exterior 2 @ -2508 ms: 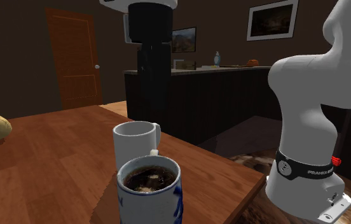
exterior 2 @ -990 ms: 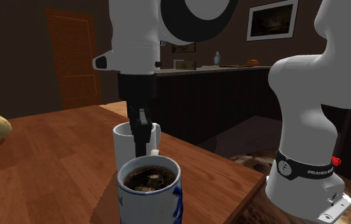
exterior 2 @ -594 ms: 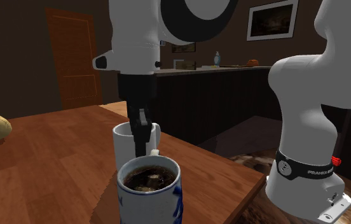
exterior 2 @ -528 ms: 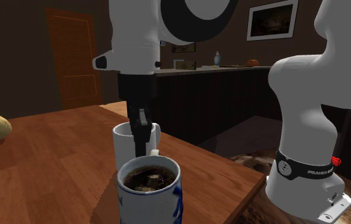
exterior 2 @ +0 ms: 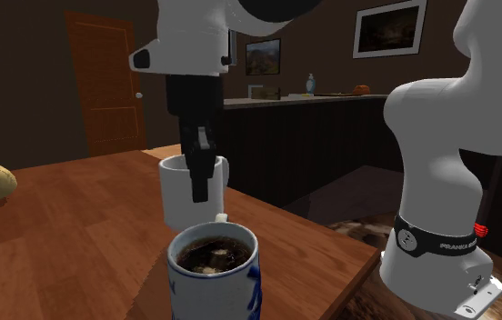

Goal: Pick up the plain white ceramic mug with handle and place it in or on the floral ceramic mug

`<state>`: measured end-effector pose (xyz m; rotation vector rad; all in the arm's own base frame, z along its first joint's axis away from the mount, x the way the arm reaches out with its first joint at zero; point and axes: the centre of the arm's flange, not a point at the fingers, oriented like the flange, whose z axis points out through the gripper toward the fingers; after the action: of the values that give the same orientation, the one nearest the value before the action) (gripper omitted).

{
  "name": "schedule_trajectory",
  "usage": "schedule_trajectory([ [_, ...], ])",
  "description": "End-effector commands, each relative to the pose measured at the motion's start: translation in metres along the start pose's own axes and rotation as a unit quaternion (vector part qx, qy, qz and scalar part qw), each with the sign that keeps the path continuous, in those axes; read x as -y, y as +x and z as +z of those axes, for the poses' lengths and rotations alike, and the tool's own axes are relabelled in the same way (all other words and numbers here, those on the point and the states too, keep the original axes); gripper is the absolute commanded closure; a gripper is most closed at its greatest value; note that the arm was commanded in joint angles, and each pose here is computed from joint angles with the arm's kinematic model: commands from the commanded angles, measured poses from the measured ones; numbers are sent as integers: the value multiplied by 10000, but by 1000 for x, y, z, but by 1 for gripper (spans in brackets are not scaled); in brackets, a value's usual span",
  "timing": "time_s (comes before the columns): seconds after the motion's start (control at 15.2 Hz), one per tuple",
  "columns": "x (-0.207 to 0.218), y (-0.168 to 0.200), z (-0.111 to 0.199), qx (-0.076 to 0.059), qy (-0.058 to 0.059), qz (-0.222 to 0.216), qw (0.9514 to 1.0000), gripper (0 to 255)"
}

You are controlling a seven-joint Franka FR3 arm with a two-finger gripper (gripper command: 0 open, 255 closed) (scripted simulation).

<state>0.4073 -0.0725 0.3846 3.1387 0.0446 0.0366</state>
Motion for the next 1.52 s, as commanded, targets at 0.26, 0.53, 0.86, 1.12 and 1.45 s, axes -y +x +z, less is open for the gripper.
schedule_trajectory([
  [0.26,0,1,-31,1,0,0,10000,255],
  [0.53,0,2,-52,1,0,0,10000,255],
  [0.86,0,2,-79,1,0,0,10000,255],
  [1.12,0,3,-100,1,0,0,10000,255],
  [1.45,0,3,-126,1,0,0,10000,255],
])
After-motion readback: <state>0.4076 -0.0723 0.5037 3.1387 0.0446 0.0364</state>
